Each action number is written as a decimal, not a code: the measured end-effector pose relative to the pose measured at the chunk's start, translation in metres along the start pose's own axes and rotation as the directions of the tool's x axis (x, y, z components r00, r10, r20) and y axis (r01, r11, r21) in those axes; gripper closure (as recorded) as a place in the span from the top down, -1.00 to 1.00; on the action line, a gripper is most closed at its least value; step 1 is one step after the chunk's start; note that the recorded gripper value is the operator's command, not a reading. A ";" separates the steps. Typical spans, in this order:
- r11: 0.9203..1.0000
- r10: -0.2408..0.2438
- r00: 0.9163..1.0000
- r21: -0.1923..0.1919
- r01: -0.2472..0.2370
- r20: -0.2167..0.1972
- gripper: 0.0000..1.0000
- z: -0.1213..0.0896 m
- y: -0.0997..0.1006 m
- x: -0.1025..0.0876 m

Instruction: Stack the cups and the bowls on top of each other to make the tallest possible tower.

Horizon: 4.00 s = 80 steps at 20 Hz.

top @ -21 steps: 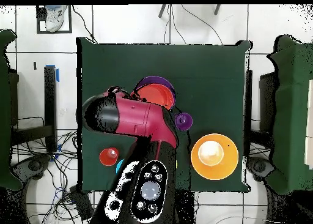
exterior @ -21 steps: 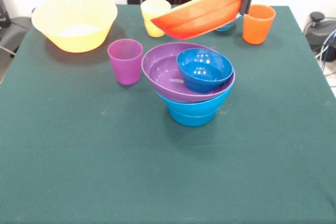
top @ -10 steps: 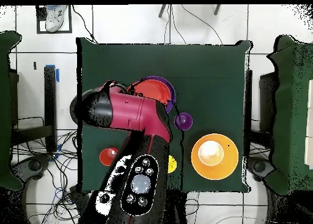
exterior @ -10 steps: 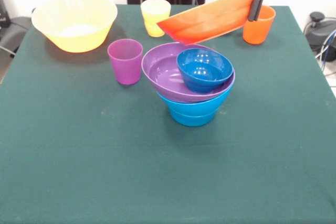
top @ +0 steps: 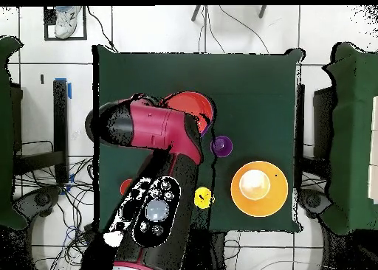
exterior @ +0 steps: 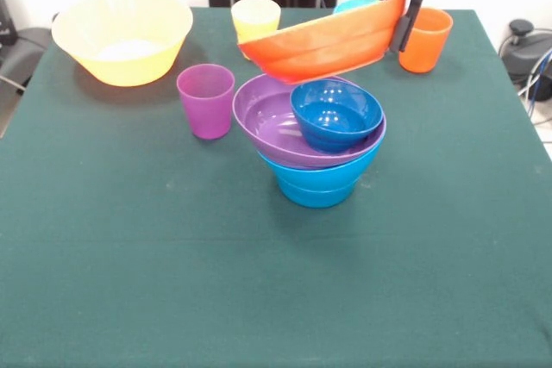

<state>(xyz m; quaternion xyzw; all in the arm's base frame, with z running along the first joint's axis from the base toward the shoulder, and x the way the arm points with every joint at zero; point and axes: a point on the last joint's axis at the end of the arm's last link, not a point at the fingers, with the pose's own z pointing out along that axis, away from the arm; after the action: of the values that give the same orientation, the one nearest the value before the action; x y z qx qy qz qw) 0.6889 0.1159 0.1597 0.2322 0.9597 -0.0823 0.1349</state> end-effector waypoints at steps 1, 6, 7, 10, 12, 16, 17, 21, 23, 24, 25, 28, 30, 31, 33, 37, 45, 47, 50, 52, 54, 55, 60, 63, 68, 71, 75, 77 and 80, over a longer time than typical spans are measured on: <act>1.000 -0.004 1.000 0.008 0.004 -0.003 -1.00 0.001 0.001 0.000; 0.999 -0.023 1.000 0.046 0.024 -0.017 -1.00 0.005 0.002 0.000; 0.998 -0.029 0.999 0.056 0.029 -0.016 -1.00 0.006 0.003 0.000; 0.997 -0.038 0.999 0.072 0.039 -0.012 -1.00 0.008 0.005 0.000; 0.995 -0.046 0.999 0.092 0.047 -0.010 -1.00 0.010 0.007 0.001; 0.992 -0.041 0.999 0.119 0.041 -0.009 -1.00 0.012 0.011 0.003; 0.992 -0.039 0.999 0.121 0.040 -0.009 -1.00 0.012 0.011 0.004; 0.990 -0.023 1.000 0.141 0.023 -0.001 -1.00 0.016 0.013 0.006; 0.989 -0.016 1.000 0.146 0.015 0.003 -1.00 0.017 0.013 0.006; 0.989 -0.014 1.000 0.149 0.013 0.005 -1.00 0.018 0.014 0.007; 0.988 -0.012 1.000 0.152 0.011 0.006 -1.00 0.018 0.014 0.007; 0.987 -0.006 1.000 0.162 0.004 0.008 -1.00 0.023 0.017 0.013; 0.986 0.000 1.000 0.166 -0.001 0.005 -1.00 0.026 0.018 0.017; 0.986 0.002 1.000 0.167 -0.003 0.004 -1.00 0.027 0.019 0.018; 0.986 0.008 1.000 0.169 -0.008 0.002 -1.00 0.029 0.019 0.020; 0.985 0.020 1.000 0.174 -0.019 -0.002 -1.00 0.033 0.019 0.023; 0.981 0.032 0.999 0.191 -0.030 -0.008 -1.00 0.044 0.016 0.027; 0.980 0.031 0.999 0.195 -0.029 -0.010 -1.00 0.045 0.015 0.028; 0.980 0.030 0.999 0.199 -0.027 -0.012 -1.00 0.048 0.014 0.029; 0.979 0.030 0.999 0.201 -0.027 -0.013 -1.00 0.049 0.013 0.029; 0.979 0.030 0.999 0.203 -0.027 -0.013 -1.00 0.049 0.012 0.030; 0.979 0.030 0.999 0.204 -0.027 -0.012 -1.00 0.049 0.012 0.030; 0.978 0.031 0.999 0.208 -0.028 -0.012 -1.00 0.050 0.011 0.029; 0.977 0.032 0.999 0.209 -0.029 -0.011 -1.00 0.051 0.010 0.029; 0.977 0.032 0.999 0.212 -0.030 -0.009 -1.00 0.051 0.010 0.028; 0.977 0.034 0.999 0.213 -0.031 -0.008 -1.00 0.053 0.010 0.028; 0.976 0.044 0.999 0.212 -0.041 -0.010 -1.00 0.057 0.012 0.028; 0.977 0.049 0.999 0.209 -0.046 -0.012 -1.00 0.059 0.014 0.028; 0.977 0.054 0.998 0.208 -0.050 -0.015 -1.00 0.061 0.015 0.028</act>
<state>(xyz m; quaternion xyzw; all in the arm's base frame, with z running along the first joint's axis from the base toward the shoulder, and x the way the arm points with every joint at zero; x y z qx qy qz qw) 0.6848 0.1277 0.0923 0.2708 0.9409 -0.1761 0.1020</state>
